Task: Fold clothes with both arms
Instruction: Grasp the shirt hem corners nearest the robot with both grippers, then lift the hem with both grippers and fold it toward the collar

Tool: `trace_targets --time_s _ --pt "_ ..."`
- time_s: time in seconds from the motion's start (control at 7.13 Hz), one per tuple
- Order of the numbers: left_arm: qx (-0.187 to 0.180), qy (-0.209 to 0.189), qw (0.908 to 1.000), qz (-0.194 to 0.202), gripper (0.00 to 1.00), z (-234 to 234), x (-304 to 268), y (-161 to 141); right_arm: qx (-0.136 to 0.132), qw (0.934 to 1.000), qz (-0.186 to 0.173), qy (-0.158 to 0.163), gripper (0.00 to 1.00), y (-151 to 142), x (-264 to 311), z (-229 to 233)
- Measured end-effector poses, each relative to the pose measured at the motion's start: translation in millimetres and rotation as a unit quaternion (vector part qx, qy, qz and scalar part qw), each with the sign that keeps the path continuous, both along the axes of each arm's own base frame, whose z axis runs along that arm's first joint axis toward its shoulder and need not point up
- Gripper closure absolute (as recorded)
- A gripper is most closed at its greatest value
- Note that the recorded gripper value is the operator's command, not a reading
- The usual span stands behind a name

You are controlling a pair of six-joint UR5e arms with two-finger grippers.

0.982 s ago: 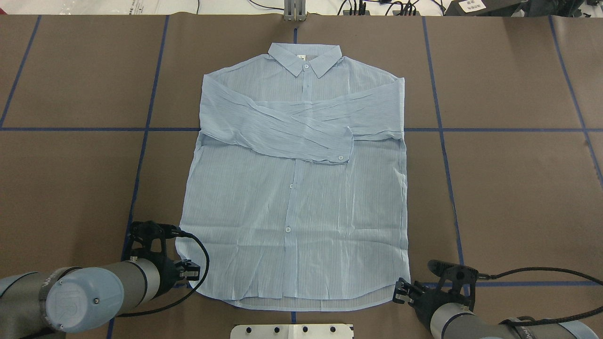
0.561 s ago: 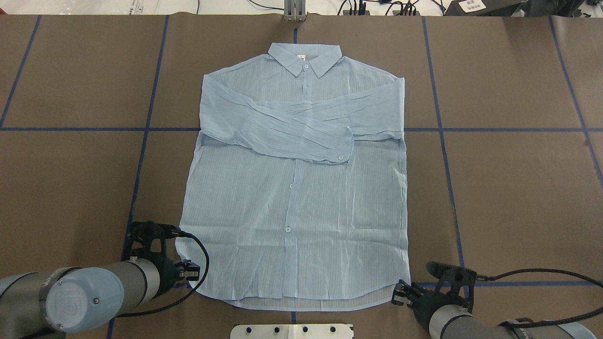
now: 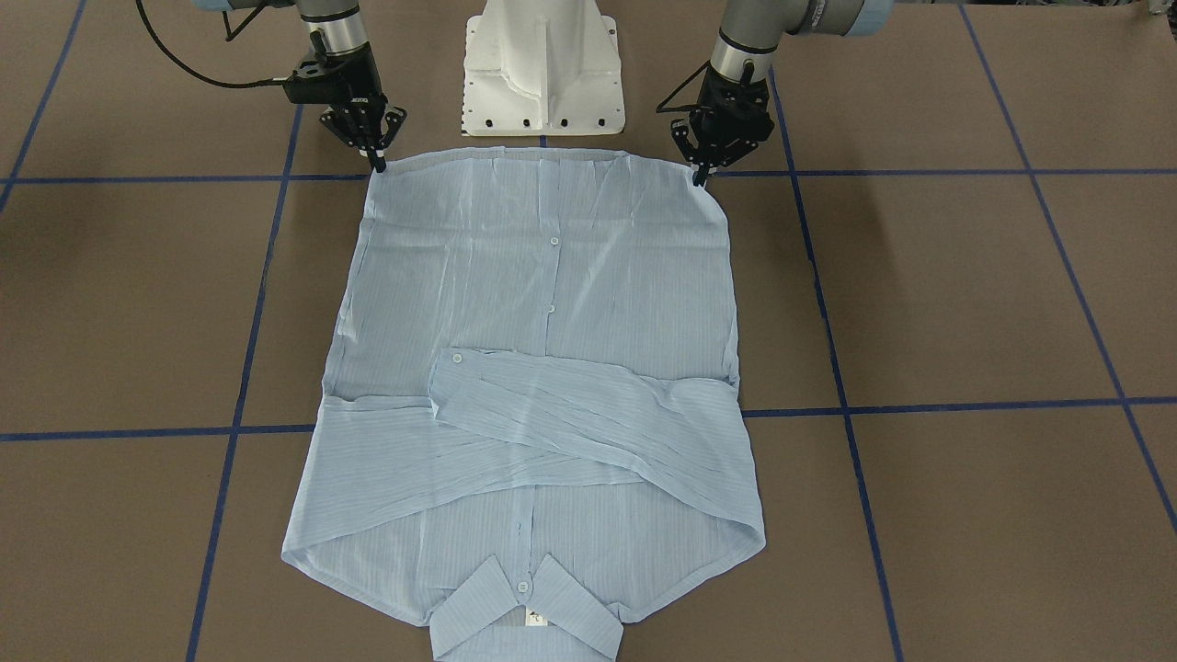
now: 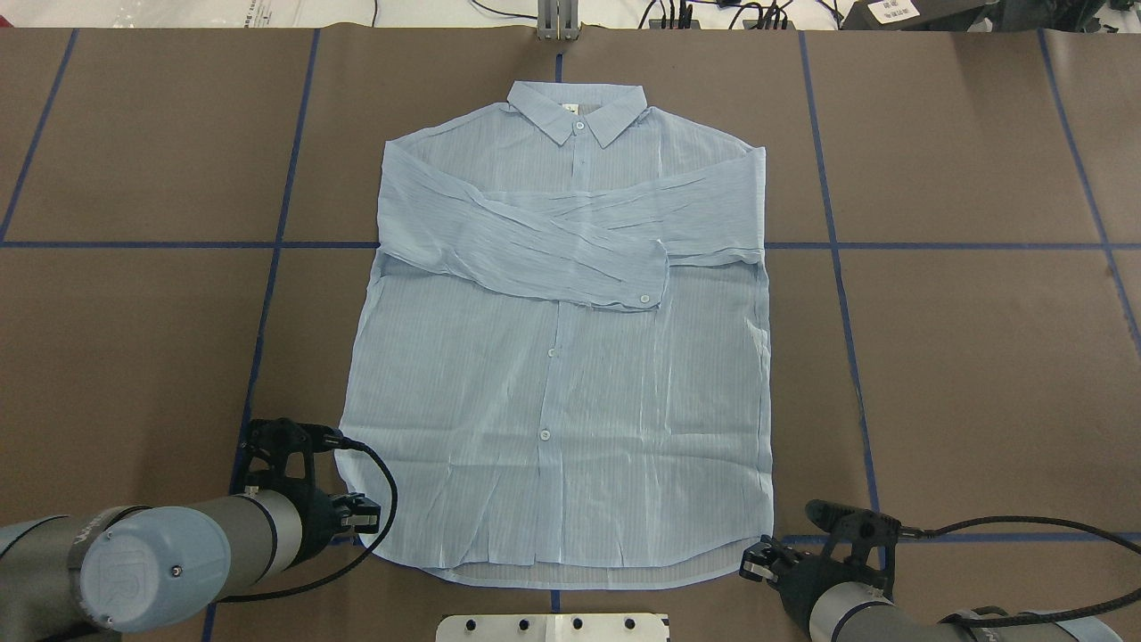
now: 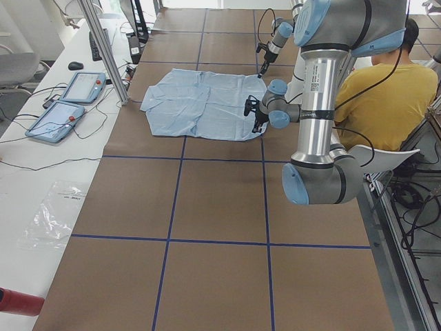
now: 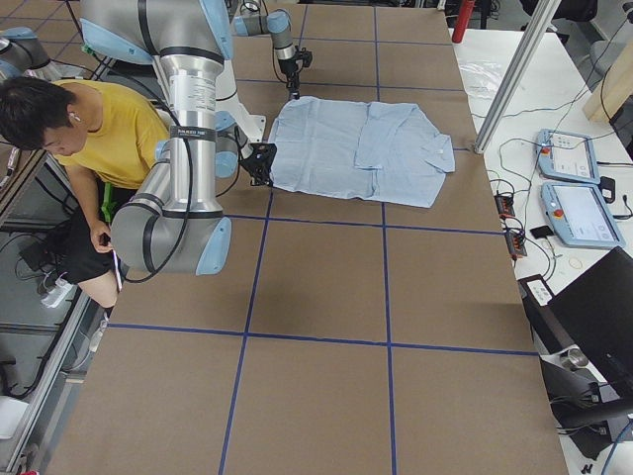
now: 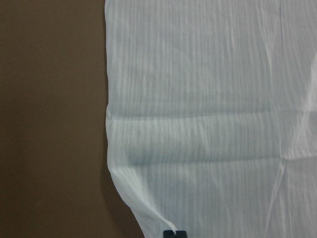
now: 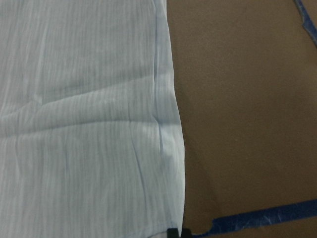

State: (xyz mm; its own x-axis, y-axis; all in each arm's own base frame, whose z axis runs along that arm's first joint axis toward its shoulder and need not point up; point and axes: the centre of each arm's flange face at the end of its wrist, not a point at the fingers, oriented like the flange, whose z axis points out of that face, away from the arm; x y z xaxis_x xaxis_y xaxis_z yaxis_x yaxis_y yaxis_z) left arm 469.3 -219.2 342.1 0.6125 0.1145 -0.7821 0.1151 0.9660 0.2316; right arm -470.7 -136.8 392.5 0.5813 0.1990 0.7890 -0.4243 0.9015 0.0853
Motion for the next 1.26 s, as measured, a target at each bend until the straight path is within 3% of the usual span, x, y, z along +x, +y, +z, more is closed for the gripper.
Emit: trace_targets --time_s 0.28,0.42,0.84,1.12,1.26 --pt "0.000 0.024 0.9997 0.006 1.00 -21.8 -13.2 3.5 -0.009 0.9999 0.001 0.004 1.00 -3.1 22.5 -21.1" --pt "-0.005 0.045 0.9988 0.019 1.00 -41.7 -28.0 8.7 -0.025 0.9995 -0.014 0.011 1.00 -2.1 51.3 -53.0" --pt "-0.036 0.086 0.9921 0.084 1.00 -133.4 -128.1 38.8 -0.094 0.9927 -0.076 0.003 1.00 1.6 169.0 -162.2" --pt "-0.058 0.091 0.9877 0.113 1.00 -174.5 -189.1 46.4 -0.114 0.9902 -0.080 -0.012 1.00 -6.1 190.8 -181.8" --pt "-0.063 0.085 0.9878 0.115 1.00 -179.3 -184.7 42.6 -0.111 0.9913 -0.070 -0.009 1.00 -15.9 189.7 -183.0"
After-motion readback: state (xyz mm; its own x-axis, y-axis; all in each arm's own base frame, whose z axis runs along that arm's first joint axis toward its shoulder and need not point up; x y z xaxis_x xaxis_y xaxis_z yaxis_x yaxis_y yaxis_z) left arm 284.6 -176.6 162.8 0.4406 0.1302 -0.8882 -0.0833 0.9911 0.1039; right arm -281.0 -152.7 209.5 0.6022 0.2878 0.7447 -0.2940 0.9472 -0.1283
